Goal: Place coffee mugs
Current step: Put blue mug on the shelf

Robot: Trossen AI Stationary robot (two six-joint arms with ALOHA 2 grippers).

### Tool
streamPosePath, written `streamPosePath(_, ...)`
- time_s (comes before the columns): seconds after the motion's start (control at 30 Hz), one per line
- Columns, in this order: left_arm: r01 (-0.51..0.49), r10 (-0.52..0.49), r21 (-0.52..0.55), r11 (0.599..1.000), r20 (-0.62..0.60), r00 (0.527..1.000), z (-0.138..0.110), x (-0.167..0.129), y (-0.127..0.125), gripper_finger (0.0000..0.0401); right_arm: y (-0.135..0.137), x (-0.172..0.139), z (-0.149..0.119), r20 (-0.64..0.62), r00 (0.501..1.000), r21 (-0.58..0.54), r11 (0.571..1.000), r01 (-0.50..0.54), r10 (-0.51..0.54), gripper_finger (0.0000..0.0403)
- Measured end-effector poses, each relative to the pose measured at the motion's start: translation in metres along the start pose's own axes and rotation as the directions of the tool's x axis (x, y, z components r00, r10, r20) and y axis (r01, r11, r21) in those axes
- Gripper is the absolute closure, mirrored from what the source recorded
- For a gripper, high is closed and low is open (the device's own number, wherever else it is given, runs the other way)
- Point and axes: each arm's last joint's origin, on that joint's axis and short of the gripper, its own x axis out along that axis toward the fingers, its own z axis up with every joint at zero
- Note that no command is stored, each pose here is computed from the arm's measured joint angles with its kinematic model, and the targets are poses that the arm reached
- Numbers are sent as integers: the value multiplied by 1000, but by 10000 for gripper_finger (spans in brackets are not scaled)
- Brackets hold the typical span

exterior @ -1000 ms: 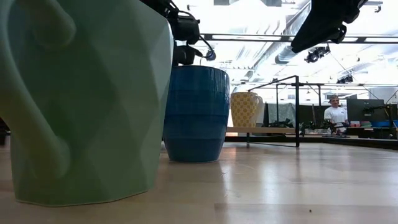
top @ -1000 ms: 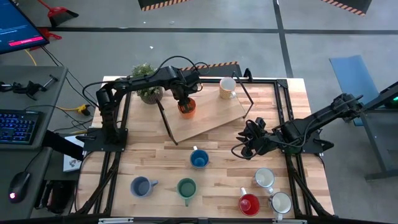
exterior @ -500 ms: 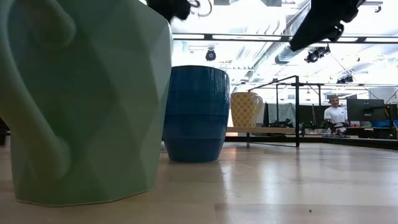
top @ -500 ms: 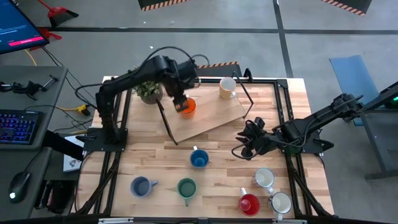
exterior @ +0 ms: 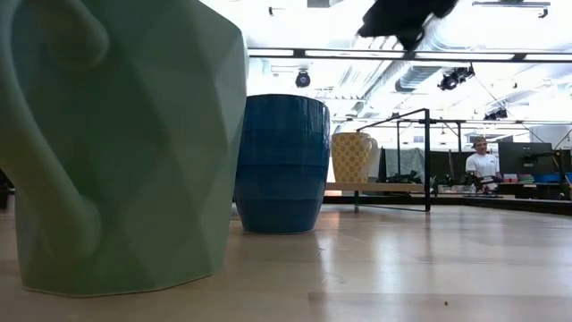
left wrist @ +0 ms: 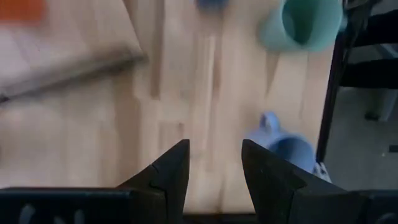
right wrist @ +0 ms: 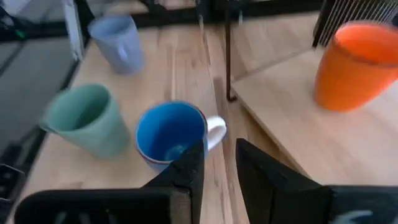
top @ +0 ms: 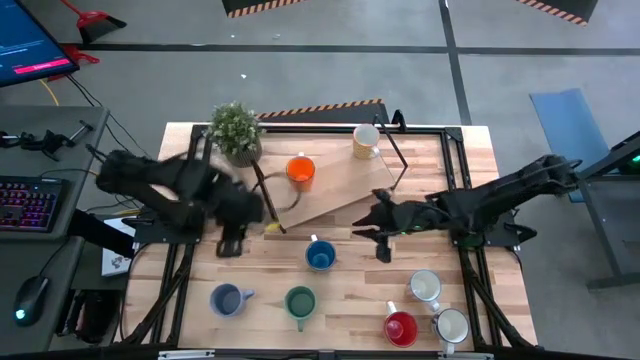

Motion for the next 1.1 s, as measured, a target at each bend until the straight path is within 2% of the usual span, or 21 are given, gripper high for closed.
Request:
streamPosePath(0.13, 30, -25, -56, 998, 91, 996, -35, 16, -17, 268, 0, 27, 7, -91, 995, -14, 999, 29, -30, 330)
streamPosePath(0.23, 3, 11, -101, 995, 140, 990, -58, 24, -20, 268, 4, 42, 24, -167, 985, -46, 999, 25, -32, 330)
streamPosePath(0.4, -71, 85, -120, 990, 114, 990, -81, 47, -17, 268, 12, 65, 46, -322, 945, -95, 995, 21, -51, 330)
streamPosePath(0.5, -123, 131, -91, 988, 87, 988, -89, 67, -16, 268, 18, 82, 51, -397, 917, -94, 996, -2, -36, 330)
streamPosePath(0.7, -125, 127, -34, 992, 93, 988, -96, 95, -19, 268, 25, 116, 48, -469, 883, -78, 997, -19, -20, 330)
streamPosePath(0.83, -124, 124, -6, 992, 94, 988, -100, 97, -22, 268, 26, 127, 43, -489, 872, -53, 999, 3, -28, 330)
streamPosePath(1.1, -162, 158, 14, 987, 142, 977, -108, 96, -29, 268, 24, 133, 39, -491, 867, -88, 995, 50, -87, 330)
